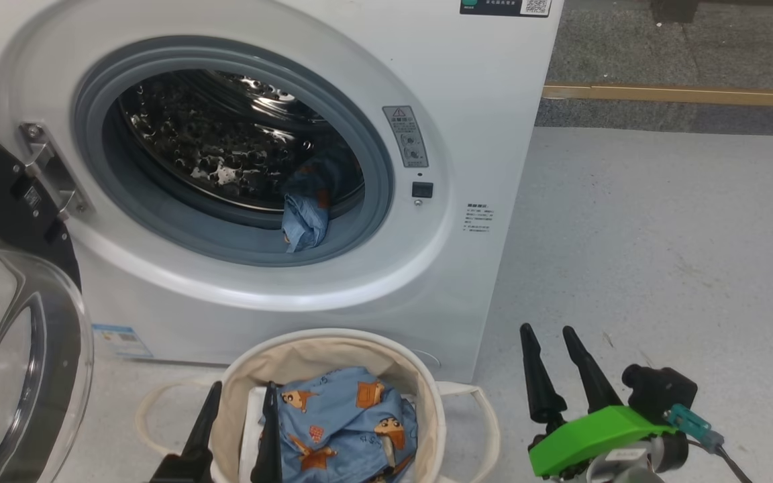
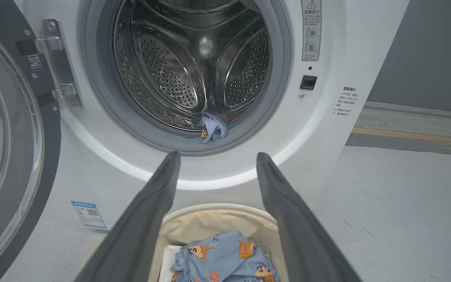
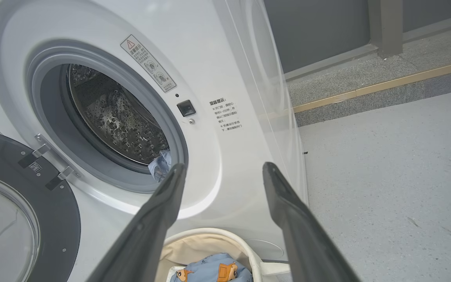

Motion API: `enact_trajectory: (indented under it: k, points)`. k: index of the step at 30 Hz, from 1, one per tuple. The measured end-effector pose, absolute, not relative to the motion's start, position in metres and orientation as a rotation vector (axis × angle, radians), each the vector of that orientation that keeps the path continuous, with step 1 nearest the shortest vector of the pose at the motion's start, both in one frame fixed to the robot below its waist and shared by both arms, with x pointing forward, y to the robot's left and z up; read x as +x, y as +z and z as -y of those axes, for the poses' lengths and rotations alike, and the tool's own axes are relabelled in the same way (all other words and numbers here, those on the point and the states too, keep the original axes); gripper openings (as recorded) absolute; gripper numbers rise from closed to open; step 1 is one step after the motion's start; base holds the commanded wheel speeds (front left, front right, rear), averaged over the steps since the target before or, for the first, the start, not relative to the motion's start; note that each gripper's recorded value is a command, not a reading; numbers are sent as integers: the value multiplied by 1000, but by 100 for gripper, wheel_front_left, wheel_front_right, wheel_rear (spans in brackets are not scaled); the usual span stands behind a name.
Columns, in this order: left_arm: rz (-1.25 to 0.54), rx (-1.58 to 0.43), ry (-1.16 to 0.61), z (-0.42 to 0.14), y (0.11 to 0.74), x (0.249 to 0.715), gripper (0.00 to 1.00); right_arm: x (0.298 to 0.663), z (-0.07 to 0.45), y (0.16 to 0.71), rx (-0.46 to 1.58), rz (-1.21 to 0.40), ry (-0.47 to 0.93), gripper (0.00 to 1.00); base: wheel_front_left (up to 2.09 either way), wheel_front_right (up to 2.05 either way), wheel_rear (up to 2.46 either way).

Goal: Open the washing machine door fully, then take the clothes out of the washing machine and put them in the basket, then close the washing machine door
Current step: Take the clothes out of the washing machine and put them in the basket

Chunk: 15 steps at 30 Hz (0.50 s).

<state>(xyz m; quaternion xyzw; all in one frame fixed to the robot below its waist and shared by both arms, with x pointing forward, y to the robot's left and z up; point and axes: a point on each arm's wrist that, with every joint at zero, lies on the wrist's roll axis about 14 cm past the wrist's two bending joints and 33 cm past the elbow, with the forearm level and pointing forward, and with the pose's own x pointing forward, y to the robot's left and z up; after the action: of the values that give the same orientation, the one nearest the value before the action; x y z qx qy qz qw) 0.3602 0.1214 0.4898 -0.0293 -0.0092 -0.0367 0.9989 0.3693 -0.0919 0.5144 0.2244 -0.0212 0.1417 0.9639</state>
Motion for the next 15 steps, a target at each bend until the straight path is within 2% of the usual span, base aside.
enact_trajectory:
  k: [15]
  points:
    - [4,-59,-89,-119,485,362,100,369,92,510,454,31,283,100,0,0,0]
